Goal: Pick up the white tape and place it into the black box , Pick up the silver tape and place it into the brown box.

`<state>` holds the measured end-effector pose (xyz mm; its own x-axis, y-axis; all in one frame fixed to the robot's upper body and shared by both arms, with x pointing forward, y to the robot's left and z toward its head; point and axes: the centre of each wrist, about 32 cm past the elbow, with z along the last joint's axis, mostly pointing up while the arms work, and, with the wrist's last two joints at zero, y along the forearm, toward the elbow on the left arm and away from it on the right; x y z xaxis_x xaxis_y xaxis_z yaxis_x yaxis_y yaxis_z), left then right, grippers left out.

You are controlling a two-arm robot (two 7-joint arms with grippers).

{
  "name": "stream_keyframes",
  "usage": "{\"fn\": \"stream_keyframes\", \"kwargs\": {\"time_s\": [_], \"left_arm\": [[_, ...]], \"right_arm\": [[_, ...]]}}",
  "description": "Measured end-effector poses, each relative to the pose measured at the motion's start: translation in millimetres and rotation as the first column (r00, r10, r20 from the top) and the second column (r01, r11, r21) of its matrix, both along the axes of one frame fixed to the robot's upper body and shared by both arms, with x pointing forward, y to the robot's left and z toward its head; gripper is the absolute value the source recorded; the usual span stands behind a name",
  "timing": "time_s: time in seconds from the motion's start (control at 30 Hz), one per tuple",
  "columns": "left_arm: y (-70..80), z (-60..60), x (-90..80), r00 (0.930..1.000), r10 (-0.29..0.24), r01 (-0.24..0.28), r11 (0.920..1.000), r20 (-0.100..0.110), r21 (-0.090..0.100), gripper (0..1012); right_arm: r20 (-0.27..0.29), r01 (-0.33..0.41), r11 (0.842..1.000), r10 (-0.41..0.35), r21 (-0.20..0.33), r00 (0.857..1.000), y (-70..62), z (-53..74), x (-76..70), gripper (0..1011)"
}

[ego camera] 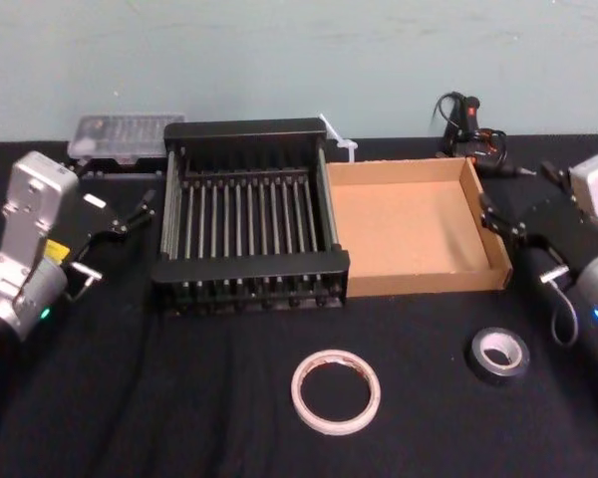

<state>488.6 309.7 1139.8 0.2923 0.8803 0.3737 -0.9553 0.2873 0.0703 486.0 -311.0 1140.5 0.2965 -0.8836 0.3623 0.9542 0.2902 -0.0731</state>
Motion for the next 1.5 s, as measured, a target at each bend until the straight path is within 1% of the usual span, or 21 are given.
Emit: {"fn": "stream_keyframes", "kwargs": {"time_s": [0.13,0.2,0.4,0.53,0.57,0.63,0.73,0.77,0.8,0.87,0.9,1.0,1.1,1.13,1.2,1.23,1.3,1.33,1.5], "left_arm": [[0.0,0.0,0.0,1.0000,0.000,0.000,1.0000,0.000,0.000,1001],[0.0,0.0,0.0,1.0000,0.000,0.000,1.0000,0.000,0.000,1001],[0.0,0.0,0.0,1.0000,0.000,0.000,1.0000,0.000,0.000,1001],[0.0,0.0,0.0,1.0000,0.000,0.000,1.0000,0.000,0.000,1001],[0.0,0.0,0.0,1.0000,0.000,0.000,1.0000,0.000,0.000,1001],[0.0,0.0,0.0,1.0000,0.000,0.000,1.0000,0.000,0.000,1001],[0.0,0.0,0.0,1.0000,0.000,0.000,1.0000,0.000,0.000,1001],[0.0,0.0,0.0,1.0000,0.000,0.000,1.0000,0.000,0.000,1001],[0.0,0.0,0.0,1.0000,0.000,0.000,1.0000,0.000,0.000,1001],[0.0,0.0,0.0,1.0000,0.000,0.000,1.0000,0.000,0.000,1001],[0.0,0.0,0.0,1.0000,0.000,0.000,1.0000,0.000,0.000,1001],[0.0,0.0,0.0,1.0000,0.000,0.000,1.0000,0.000,0.000,1001],[0.0,0.0,0.0,1.0000,0.000,0.000,1.0000,0.000,0.000,1001],[0.0,0.0,0.0,1.0000,0.000,0.000,1.0000,0.000,0.000,1001],[0.0,0.0,0.0,1.0000,0.000,0.000,1.0000,0.000,0.000,1001],[0.0,0.0,0.0,1.0000,0.000,0.000,1.0000,0.000,0.000,1001],[0.0,0.0,0.0,1.0000,0.000,0.000,1.0000,0.000,0.000,1001],[0.0,0.0,0.0,1.0000,0.000,0.000,1.0000,0.000,0.000,1001],[0.0,0.0,0.0,1.0000,0.000,0.000,1.0000,0.000,0.000,1001]], "right_arm": [[-0.035,-0.009,0.999,0.010,0.036,0.999,-4.9,1.2,-11.1,1002],[-0.044,-0.011,0.999,0.013,0.044,0.999,-6.0,2.4,-14.6,1002],[-0.082,-0.022,0.997,0.029,0.075,0.996,-9.2,10.3,-28.2,1002],[-0.104,-0.037,0.997,0.043,0.067,0.994,-9.7,17.0,-39.7,1003],[-0.116,-0.043,0.997,0.049,0.058,0.992,-10.0,19.6,-44.9,1002],[-0.128,-0.047,0.998,0.053,0.048,0.990,-10.2,22.8,-49.7,1002],[-0.168,-0.058,0.998,0.062,0.028,0.984,-11.6,30.9,-63.2,1002],[-0.168,-0.058,0.998,0.062,0.028,0.984,-11.6,30.9,-63.2,1002],[-0.184,-0.061,0.998,0.064,0.023,0.981,-12.4,33.5,-68.4,1002],[-0.199,-0.062,0.998,0.065,0.022,0.978,-13.1,36.2,-72.9,1002],[-0.217,-0.061,0.998,0.064,0.022,0.974,-14.1,38.3,-77.6,1002],[-0.239,-0.061,0.998,0.066,0.029,0.969,-15.5,41.7,-83.4,1002],[-0.278,-0.059,0.997,0.069,0.044,0.958,-17.2,45.5,-92.6,1002],[-0.278,-0.059,0.997,0.069,0.044,0.958,-17.2,45.5,-92.6,1002],[-0.298,-0.058,0.997,0.072,0.054,0.952,-17.9,46.5,-96.8,1003],[-0.316,-0.057,0.996,0.075,0.064,0.946,-18.1,46.7,-99.9,1003],[-0.337,-0.054,0.996,0.076,0.075,0.939,-18.8,46.7,-102.4,1003],[-0.354,-0.050,0.995,0.077,0.084,0.932,-19.6,46.3,-104.5,1002],[-0.394,-0.040,0.994,0.077,0.100,0.916,-20.8,42.8,-108.1,1003]]}}
